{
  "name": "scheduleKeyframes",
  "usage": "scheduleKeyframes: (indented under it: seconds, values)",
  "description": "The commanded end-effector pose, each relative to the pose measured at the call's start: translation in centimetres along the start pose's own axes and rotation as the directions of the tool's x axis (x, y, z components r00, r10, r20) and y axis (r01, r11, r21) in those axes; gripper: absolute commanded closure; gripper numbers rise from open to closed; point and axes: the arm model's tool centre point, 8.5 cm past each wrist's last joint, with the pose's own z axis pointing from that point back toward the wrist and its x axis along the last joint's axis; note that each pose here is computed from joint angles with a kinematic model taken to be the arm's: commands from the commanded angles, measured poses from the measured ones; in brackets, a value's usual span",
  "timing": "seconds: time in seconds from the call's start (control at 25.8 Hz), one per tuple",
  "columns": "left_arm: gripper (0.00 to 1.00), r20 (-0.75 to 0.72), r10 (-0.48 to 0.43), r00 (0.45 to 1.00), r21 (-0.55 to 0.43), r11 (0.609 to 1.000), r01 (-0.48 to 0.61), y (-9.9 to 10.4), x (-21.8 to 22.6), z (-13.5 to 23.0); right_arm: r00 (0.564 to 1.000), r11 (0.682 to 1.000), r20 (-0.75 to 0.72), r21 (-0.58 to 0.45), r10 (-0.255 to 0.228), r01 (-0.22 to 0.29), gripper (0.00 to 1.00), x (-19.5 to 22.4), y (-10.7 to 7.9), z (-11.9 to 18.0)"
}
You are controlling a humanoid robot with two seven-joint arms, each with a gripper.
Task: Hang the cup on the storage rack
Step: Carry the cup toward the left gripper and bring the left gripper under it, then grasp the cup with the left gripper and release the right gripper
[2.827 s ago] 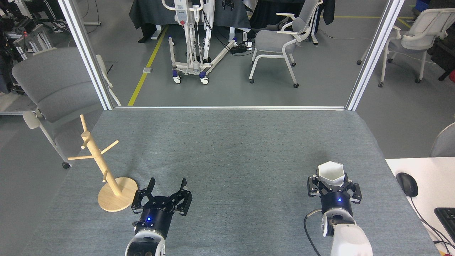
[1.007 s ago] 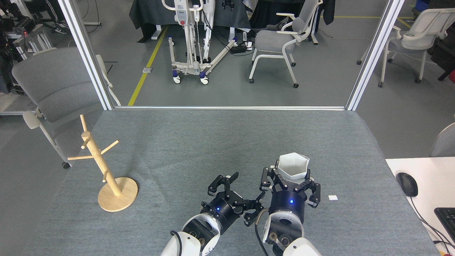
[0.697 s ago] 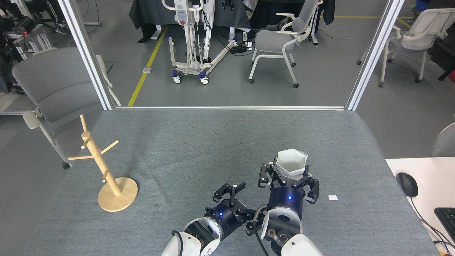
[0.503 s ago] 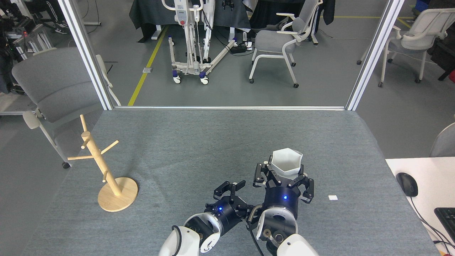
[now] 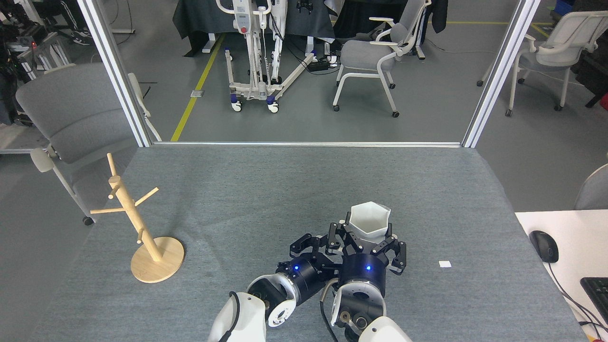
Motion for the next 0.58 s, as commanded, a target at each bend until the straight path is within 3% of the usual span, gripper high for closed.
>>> scheduleKeyframes:
  seconds: [0.0,0.43,0.54]
  values:
    - [0.01,0.005,0.002,1.000,-0.027,1.000,-0.002,0.0,0.2,-0.1,1.000,1.000,0.020,0.006,0.001,-0.001,1.00,0.9,0.3,0.5]
    - [0.01,0.003,-0.005,1.000,-0.033,0.999,0.005,0.3,0.3,-0.4,0.995,0.998,0.094,0.067,-0.010,0.003,1.00,4.7,2.3,3.3]
    - [0.01,-0.056,0.004,0.998,-0.029,1.000,-0.006,0.3,-0.3,-0.4,0.995,0.997,0.096,0.081,-0.010,0.002,1.00,5.2,2.8,3.6]
